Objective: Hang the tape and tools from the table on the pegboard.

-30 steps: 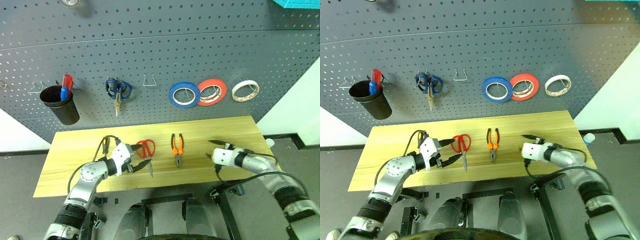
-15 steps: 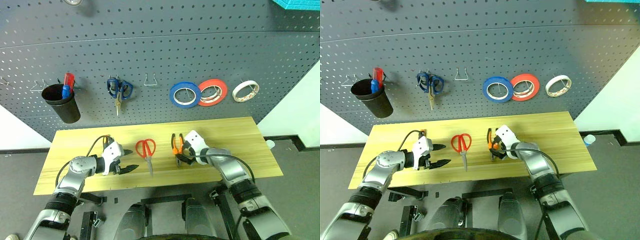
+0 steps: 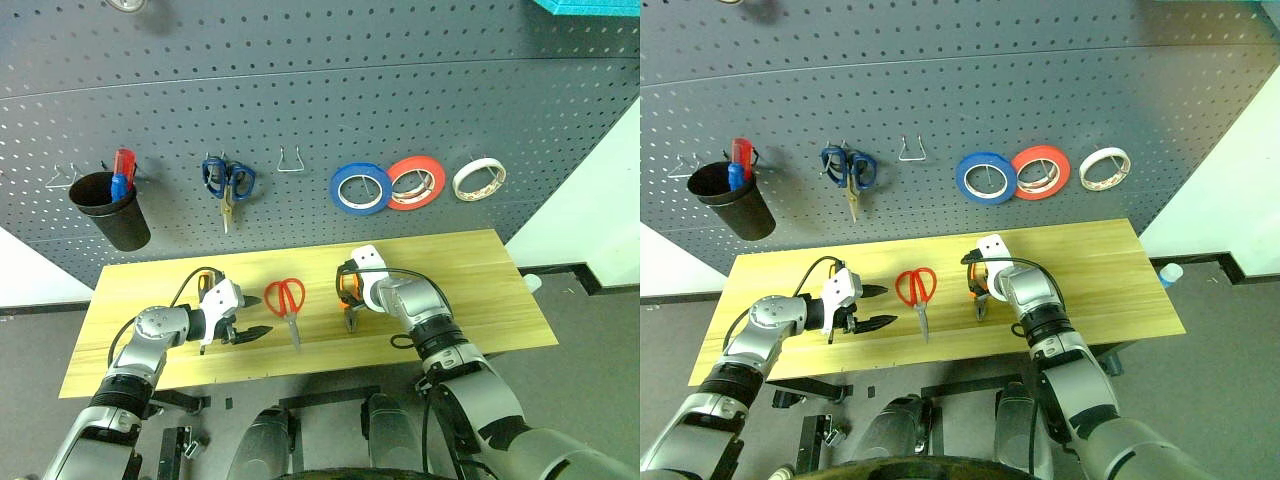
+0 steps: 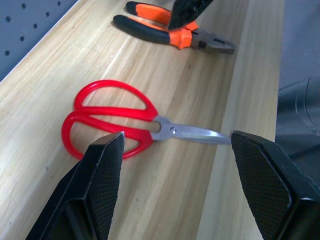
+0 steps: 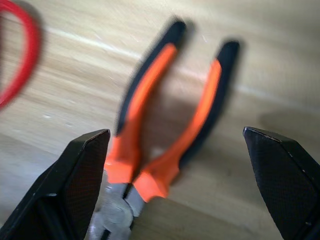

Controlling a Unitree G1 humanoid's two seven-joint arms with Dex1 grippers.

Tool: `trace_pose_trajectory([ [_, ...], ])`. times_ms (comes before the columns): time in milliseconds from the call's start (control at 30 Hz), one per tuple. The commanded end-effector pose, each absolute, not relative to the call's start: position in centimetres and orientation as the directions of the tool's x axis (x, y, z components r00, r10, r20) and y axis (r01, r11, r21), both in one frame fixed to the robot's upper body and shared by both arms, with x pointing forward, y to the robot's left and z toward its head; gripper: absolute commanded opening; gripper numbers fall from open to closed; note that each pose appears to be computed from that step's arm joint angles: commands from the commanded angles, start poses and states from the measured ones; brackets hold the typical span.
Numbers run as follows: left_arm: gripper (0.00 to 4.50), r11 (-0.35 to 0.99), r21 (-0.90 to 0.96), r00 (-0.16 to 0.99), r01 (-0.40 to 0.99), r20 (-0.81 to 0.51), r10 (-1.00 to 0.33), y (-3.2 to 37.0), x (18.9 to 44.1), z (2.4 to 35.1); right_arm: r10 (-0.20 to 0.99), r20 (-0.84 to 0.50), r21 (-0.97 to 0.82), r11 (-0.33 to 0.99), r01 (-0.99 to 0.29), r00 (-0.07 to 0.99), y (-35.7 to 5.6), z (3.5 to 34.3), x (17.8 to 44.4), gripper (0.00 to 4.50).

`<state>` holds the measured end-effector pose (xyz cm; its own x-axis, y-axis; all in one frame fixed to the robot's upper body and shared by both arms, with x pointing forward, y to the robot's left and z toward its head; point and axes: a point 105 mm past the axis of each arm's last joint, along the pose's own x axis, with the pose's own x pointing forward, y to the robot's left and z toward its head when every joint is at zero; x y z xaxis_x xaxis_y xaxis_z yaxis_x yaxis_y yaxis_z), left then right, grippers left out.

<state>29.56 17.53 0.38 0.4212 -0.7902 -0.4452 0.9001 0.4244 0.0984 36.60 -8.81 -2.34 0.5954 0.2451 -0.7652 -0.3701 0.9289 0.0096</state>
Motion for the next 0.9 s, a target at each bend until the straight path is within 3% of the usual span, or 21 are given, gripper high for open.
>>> trace_pose_trajectory([
  [33, 3.56, 0.435, 0.123, 0.445, 0.892, -0.411, -0.796, 17.6, 30.0, 1.2, 0.255, -0.768, 0.029, 0.930, -0.366, 0.587, -7.6, -2.1, 36.6, 4.46],
  [367, 3.56, 0.441, 0.117, 0.449, 0.890, -0.397, -0.800, 17.2, 29.9, 1.0, 0.229, -0.808, 0.003, 0.923, -0.386, 0.542, -6.9, -3.6, 35.6, 4.46],
  [633, 3.56, 0.445, 0.115, 0.453, 0.888, -0.389, -0.802, 17.0, 29.7, 0.9, 0.103, -0.805, -0.132, 0.929, -0.346, 0.584, -10.8, -4.2, 36.3, 4.46],
  [900, 3.56, 0.445, 0.111, 0.451, 0.889, -0.387, -0.804, 16.8, 29.6, 0.7, 0.165, -0.787, -0.151, 0.883, -0.445, 0.594, -10.3, -4.2, 36.5, 4.46],
])
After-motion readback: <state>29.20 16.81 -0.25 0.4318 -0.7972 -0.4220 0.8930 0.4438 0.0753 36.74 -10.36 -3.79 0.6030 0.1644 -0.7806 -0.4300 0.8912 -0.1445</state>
